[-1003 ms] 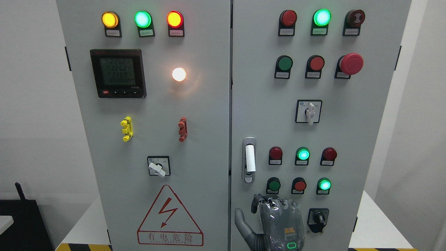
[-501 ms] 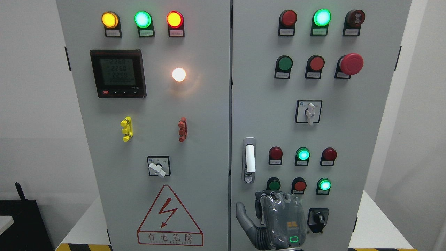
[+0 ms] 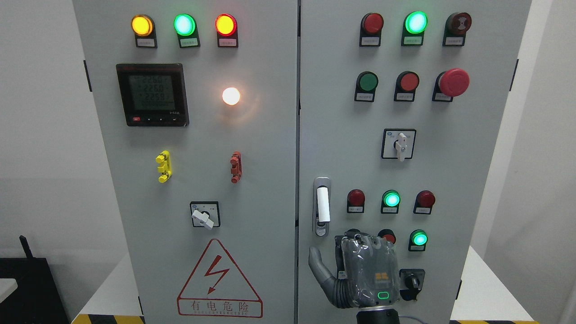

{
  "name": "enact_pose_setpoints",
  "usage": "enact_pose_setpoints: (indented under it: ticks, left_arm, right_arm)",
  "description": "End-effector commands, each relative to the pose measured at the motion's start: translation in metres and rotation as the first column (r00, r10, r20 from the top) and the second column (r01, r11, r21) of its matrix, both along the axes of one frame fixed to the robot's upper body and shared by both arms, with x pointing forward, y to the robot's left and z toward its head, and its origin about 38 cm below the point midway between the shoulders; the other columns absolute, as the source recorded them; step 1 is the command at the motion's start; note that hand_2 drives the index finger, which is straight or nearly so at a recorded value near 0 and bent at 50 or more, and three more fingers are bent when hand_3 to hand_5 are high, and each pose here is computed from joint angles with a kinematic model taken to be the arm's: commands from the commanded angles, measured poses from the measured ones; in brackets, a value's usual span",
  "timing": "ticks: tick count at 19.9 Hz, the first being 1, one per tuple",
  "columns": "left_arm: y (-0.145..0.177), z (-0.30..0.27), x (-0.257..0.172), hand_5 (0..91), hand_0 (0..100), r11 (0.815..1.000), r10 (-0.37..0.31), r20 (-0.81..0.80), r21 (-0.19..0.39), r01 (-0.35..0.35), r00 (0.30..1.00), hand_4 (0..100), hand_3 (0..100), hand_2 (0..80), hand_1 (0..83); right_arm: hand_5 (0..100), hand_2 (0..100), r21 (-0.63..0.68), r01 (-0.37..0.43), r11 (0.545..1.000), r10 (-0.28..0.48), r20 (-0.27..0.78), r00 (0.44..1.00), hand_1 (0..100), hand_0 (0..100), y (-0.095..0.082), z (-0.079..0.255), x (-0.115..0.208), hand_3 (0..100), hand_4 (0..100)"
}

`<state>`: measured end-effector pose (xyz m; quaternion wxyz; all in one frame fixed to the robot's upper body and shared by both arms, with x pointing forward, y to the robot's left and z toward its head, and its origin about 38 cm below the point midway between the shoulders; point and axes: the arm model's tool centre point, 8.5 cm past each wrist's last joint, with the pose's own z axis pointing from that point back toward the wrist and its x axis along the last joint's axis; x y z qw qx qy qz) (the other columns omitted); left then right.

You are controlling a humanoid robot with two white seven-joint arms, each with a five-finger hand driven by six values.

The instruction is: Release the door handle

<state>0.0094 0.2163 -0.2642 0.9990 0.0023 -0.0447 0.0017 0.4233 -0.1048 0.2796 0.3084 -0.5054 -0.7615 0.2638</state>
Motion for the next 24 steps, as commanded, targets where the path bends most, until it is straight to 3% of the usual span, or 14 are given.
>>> enact_pose_setpoints:
  ticks: [1, 20, 24]
  left_arm:
    - [0.0, 0.0, 0.003, 0.0, 12, 1.0, 0.0, -0.007, -0.001, 0.0, 1.0, 0, 0, 0.0, 38.9]
    - [0.0, 0.0, 0.003, 0.0, 12, 1.0, 0.0, -0.007, 0.001, 0.0, 1.0, 0, 0, 0.0, 38.9]
    - [0.0, 0.0, 0.003, 0.0, 12, 1.0, 0.0, -0.007, -0.001, 0.0, 1.0, 0, 0, 0.0, 38.9]
  right_arm:
    - [97, 100, 0.003, 0.005, 1.0, -0.005, 0.04, 0.999, 27, 39, 0.0, 0.016, 0.001, 100, 100]
    - [97, 100, -0.088, 0.051, 0.995, -0.041, 0.106, 0.993, 33, 35, 0.006, 0.036, 0.006, 100, 100]
    - [97, 100, -0.095, 0.05, 0.994, -0.042, 0.083, 0.996, 38, 33, 0.006, 0.035, 0.009, 100, 100]
